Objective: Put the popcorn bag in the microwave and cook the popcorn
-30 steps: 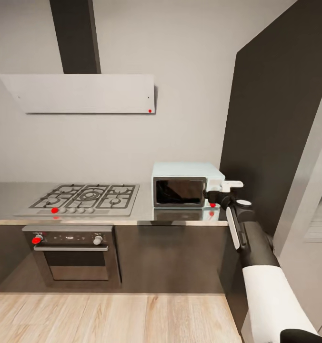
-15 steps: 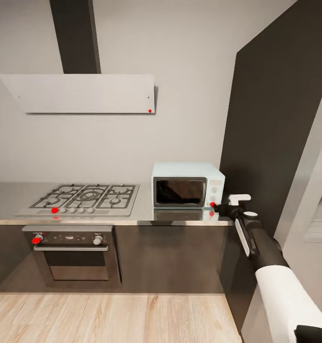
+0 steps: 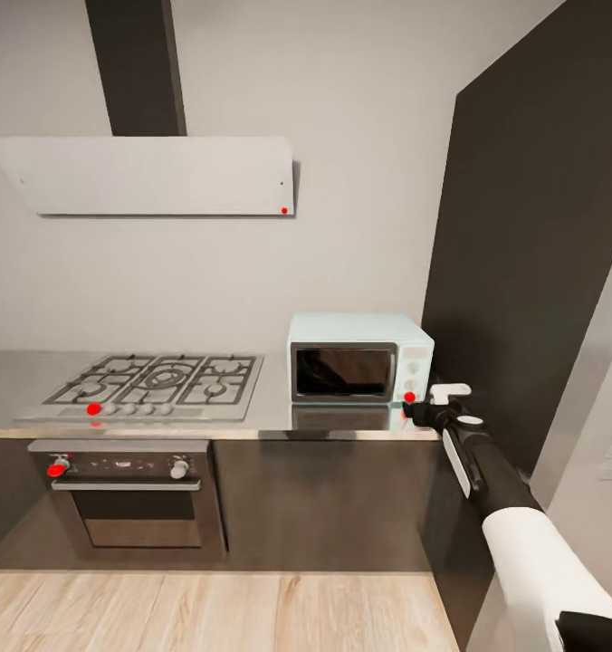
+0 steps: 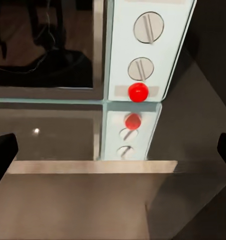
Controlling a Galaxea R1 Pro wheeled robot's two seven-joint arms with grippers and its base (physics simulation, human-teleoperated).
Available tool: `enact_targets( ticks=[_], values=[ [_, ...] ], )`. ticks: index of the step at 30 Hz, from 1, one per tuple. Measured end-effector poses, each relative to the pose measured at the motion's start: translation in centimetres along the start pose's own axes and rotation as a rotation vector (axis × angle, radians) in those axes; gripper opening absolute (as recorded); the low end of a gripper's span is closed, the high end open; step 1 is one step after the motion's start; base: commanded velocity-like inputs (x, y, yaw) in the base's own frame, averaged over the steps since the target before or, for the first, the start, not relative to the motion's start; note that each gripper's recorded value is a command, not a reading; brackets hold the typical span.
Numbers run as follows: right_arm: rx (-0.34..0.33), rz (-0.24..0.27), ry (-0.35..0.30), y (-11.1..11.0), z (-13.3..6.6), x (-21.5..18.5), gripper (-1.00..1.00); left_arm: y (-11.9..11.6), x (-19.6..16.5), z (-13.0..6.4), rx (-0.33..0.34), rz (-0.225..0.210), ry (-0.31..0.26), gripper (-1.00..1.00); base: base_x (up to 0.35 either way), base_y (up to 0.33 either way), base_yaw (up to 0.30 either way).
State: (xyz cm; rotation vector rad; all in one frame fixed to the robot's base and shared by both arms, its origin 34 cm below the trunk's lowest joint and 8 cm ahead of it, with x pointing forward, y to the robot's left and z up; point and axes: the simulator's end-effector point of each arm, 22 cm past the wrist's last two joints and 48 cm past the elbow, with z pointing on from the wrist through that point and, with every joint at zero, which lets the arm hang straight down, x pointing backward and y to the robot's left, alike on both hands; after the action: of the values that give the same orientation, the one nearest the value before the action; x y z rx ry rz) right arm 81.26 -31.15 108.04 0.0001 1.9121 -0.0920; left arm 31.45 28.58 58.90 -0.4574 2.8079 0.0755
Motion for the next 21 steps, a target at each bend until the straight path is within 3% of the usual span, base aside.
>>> enact_targets(
  ticks=[6,12,21],
  values=[
    [0.002,0.004,0.005,-0.2,0.1,0.3,1.00,0.0,0.0,0.0,-0.001,-0.002,-0.001,1.00,0.321,0.000,0.000],
    [0.017,0.051,0.007,-1.4,0.6,1.8,1.00,0.1,-0.1,0.0,-0.001,-0.002,-0.002,1.00,0.316,0.000,0.000],
    [0.011,0.055,0.074,-1.1,1.2,5.2,1.00,0.0,-0.1,0.0,0.000,-0.001,-0.001,1.00,0.108,0.000,0.000]
  ],
)
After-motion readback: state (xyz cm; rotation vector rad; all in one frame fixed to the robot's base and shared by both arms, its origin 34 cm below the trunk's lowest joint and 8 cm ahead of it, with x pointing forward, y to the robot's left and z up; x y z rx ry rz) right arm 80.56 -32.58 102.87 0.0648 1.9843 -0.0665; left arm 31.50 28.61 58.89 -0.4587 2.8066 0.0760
